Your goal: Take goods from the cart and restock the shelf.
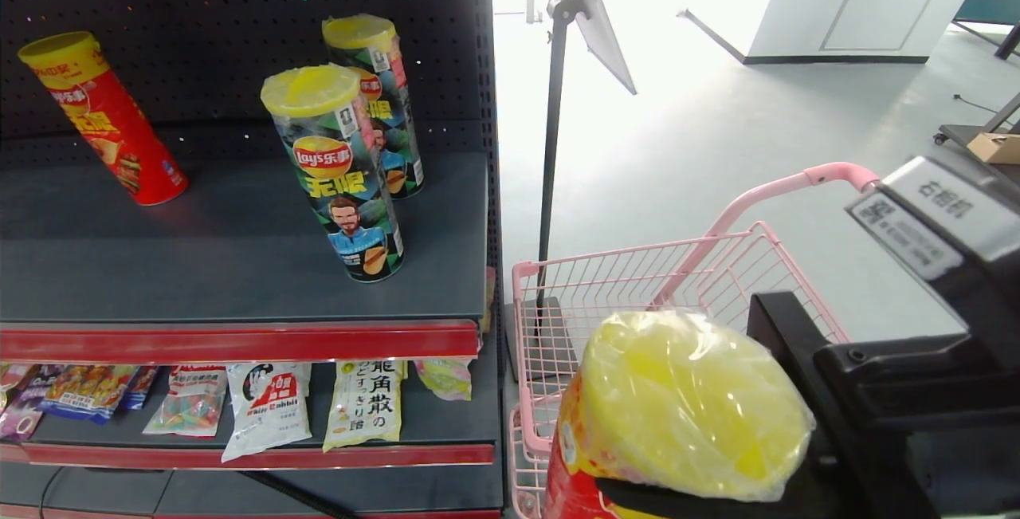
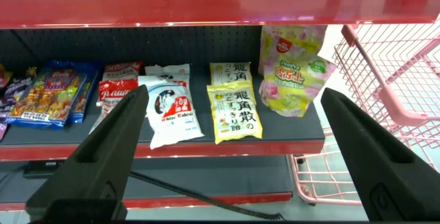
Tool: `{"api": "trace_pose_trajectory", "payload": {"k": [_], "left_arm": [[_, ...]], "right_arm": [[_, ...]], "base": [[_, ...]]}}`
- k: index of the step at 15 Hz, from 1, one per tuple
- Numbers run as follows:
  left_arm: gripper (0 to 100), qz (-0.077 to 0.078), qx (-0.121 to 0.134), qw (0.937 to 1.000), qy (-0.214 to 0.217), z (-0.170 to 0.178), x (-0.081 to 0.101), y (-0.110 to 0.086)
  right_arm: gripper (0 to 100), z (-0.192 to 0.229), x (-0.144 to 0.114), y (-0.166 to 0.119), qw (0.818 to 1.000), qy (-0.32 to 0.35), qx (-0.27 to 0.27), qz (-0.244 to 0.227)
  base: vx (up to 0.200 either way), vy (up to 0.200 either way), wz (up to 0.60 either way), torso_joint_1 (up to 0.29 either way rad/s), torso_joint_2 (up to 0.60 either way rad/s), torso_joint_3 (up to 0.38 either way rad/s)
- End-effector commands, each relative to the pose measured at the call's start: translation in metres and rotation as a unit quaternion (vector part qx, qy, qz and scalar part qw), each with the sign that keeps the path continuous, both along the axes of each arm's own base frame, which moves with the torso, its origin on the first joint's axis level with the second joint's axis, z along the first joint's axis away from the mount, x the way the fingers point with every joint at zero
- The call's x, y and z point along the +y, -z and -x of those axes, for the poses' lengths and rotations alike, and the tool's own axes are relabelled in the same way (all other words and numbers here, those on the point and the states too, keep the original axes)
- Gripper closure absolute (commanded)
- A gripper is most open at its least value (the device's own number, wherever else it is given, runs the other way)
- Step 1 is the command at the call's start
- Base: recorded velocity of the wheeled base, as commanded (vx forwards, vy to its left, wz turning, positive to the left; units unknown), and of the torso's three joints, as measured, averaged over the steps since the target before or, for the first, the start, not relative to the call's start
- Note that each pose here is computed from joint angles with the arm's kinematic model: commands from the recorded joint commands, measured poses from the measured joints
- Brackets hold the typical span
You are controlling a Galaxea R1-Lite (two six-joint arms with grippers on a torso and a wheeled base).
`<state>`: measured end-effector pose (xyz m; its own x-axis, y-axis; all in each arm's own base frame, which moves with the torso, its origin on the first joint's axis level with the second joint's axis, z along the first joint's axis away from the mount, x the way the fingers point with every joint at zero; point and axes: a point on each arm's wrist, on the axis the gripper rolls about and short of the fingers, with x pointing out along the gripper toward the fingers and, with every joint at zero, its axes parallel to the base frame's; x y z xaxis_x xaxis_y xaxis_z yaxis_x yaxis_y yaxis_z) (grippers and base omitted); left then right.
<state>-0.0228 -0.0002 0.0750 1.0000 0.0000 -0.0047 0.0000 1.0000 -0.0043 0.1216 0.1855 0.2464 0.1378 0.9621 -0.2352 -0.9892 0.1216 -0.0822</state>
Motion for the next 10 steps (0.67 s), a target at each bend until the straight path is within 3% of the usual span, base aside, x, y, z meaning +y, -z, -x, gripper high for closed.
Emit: {"api": "trace_pose_trajectory", "payload": {"k": [1, 10], "left_arm": [[0, 0.001, 0.001, 1.0000, 0.000, 0.000, 0.000, 0.000], [0, 0.000, 0.001, 1.0000, 0.000, 0.000, 0.000, 0.000]], "right_arm": [[100, 0.000, 0.004, 0.003, 1.000, -0.004, 0.002, 0.005], [100, -0.017, 0.029, 0.025, 0.999, 0.007, 0.026, 0.046]], "base": [[0.000, 0.200, 0.00, 0.002, 0.00, -0.002], [0.000, 0.200, 0.00, 0.004, 0.00, 0.001]]}}
